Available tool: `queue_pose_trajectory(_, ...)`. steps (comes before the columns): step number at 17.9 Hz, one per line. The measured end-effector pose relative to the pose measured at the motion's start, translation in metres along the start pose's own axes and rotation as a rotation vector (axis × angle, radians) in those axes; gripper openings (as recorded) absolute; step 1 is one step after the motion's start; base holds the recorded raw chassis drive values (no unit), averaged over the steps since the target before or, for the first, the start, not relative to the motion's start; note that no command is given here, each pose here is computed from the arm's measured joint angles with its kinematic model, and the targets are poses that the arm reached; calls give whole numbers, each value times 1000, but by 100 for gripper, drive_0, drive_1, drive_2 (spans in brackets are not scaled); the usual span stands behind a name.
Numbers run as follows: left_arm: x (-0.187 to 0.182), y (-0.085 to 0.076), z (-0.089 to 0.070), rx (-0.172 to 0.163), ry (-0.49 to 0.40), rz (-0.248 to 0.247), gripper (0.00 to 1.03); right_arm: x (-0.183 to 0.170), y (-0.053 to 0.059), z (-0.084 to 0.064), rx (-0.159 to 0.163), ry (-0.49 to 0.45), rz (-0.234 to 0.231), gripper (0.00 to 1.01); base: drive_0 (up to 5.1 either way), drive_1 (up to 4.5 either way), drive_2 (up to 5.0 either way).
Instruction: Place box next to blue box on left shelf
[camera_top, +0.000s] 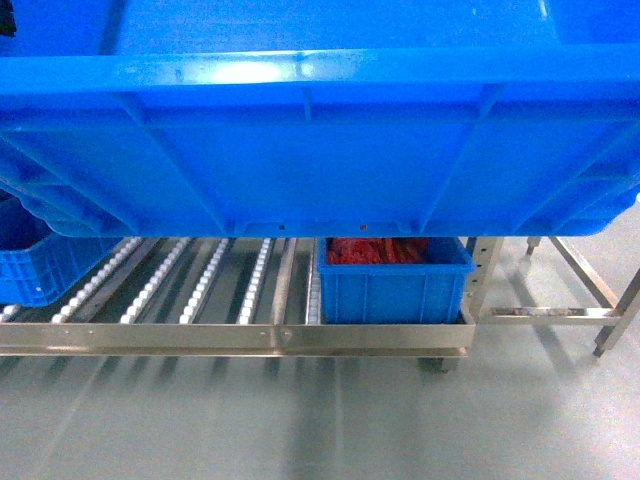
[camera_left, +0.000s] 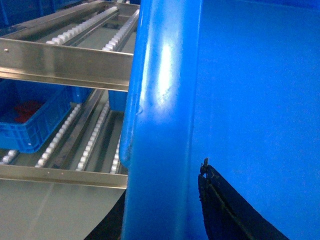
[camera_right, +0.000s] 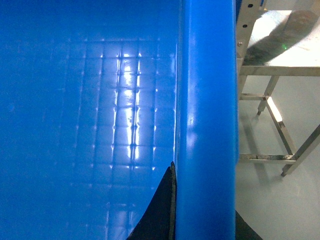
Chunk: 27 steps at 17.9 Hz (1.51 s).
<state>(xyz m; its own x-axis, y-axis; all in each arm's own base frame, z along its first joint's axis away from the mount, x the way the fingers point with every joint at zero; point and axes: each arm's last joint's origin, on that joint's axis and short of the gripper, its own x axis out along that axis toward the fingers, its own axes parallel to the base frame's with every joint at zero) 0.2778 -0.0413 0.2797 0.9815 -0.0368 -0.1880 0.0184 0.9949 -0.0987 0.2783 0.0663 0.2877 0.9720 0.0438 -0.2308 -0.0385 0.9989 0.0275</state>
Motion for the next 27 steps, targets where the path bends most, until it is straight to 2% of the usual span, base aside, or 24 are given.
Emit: queue_pose_trajectory(27, 0, 1, 0, -1, 1, 1, 30, 0, 0, 0, -1, 1, 1, 7, -491, 250, 250)
